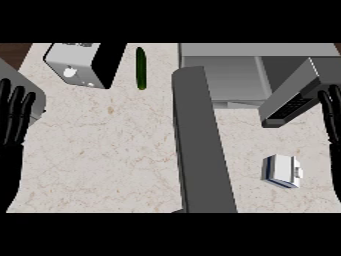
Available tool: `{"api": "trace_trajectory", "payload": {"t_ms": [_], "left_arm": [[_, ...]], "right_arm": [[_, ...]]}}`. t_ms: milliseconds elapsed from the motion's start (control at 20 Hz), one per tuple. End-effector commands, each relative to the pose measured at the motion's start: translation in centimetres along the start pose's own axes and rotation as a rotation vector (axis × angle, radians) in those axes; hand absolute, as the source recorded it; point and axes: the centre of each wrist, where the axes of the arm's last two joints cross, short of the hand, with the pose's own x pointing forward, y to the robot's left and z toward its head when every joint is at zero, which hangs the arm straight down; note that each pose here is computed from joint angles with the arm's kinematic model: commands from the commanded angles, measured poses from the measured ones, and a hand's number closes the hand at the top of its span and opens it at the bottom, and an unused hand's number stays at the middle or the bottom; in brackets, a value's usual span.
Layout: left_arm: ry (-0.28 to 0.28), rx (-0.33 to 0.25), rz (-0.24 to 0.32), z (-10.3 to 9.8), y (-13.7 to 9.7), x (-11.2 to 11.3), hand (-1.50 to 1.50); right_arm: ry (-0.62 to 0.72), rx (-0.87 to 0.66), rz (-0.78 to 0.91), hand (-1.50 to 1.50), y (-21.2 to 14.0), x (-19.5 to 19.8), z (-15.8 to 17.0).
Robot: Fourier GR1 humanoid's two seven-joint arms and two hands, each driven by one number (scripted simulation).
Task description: Pick up the milk, place it into the microwave and close the microwave
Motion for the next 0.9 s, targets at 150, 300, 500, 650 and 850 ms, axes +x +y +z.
{"api": "trace_trajectory", "payload": {"t_ms": [150,300,500,650,850], "left_arm": [[0.009,0.036,-0.019,1.3,-1.0,-0.4,-1.50],[0.092,0.075,0.129,2.1,-1.3,-0.5,-1.50],[0.104,0.100,0.139,3.4,-1.8,0.1,-1.50],[0.094,0.084,0.137,4.1,-0.9,2.3,-1.50],[0.097,0.101,0.140,5.8,-0.6,-0.5,-1.50]], "right_arm": [[0.013,-0.052,-0.024,-1.50,1.5,1.3,1.3],[0.083,0.102,-0.241,-1.50,3.1,1.4,1.8],[0.119,0.109,-0.295,-1.50,4.7,1.6,4.3],[0.096,0.105,-0.297,-1.50,4.4,3.3,4.3],[0.100,0.055,-0.232,-1.50,4.1,2.2,5.8]]}}
